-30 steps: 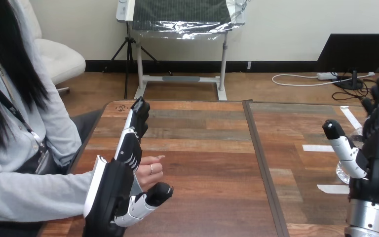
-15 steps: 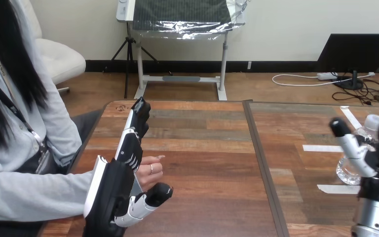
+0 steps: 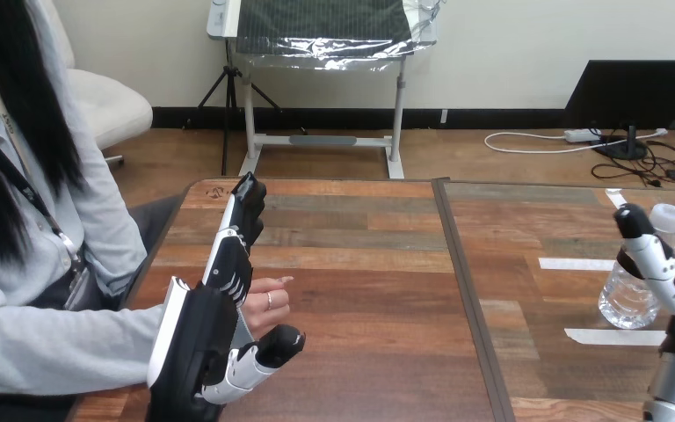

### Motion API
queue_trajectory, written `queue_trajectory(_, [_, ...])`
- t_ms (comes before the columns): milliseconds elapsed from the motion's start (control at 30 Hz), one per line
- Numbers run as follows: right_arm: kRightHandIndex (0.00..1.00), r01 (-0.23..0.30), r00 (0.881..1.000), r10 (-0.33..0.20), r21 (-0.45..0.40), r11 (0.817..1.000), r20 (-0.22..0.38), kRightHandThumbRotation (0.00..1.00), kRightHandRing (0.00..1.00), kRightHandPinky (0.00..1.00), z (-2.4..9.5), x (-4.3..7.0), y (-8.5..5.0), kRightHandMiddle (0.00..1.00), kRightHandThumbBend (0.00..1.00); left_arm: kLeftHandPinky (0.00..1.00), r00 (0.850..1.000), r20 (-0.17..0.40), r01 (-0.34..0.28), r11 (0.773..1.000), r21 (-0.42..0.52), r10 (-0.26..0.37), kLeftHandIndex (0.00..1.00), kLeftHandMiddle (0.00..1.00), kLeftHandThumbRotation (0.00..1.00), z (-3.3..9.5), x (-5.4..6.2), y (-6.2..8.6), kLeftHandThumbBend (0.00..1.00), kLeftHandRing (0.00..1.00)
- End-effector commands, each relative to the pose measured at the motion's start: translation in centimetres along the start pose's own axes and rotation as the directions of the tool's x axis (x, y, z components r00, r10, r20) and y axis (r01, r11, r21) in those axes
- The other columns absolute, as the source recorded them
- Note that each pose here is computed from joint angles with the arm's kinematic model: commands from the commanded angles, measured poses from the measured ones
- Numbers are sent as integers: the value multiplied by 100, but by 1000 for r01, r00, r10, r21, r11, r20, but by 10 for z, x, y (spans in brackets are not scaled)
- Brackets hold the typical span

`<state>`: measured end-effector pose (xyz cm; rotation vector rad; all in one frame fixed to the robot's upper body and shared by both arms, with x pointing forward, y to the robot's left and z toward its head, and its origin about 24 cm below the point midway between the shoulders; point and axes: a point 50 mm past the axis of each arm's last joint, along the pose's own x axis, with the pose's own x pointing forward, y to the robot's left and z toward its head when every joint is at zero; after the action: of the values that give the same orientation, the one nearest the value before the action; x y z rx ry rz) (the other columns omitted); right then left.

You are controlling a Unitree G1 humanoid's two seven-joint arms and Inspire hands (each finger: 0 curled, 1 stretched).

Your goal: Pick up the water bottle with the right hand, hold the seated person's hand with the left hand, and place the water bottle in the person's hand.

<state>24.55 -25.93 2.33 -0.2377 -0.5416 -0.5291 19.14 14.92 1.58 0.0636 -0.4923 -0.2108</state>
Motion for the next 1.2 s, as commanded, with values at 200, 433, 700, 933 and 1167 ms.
queue_trajectory(200, [100,24,999,-23,-22,999,31,57,100,100,4,25,3,100,100,100,998,60,-16,1000,-9,16,100,100,77,4,13,2,100,100])
queue_trajectory(433, [100,33,999,-32,-61,998,5,58,100,100,1,27,-1,100,100,100,998,67,-14,1000,-16,15,100,100,76,4,13,3,100,100])
queue_trajectory(700, [100,41,998,-45,-107,993,-39,59,100,100,-4,31,-6,100,100,100,997,72,-15,1000,-20,16,100,100,76,4,14,4,100,100])
queue_trajectory(933, [100,32,994,-47,-149,988,-97,61,100,100,-10,35,-10,100,100,100,997,80,-12,1000,-19,13,100,100,75,5,15,4,100,100])
queue_trajectory(1167, [100,21,984,-46,-144,989,-174,61,100,100,-16,41,-13,100,100,100,996,84,-13,1000,-7,14,100,100,75,5,16,5,100,100])
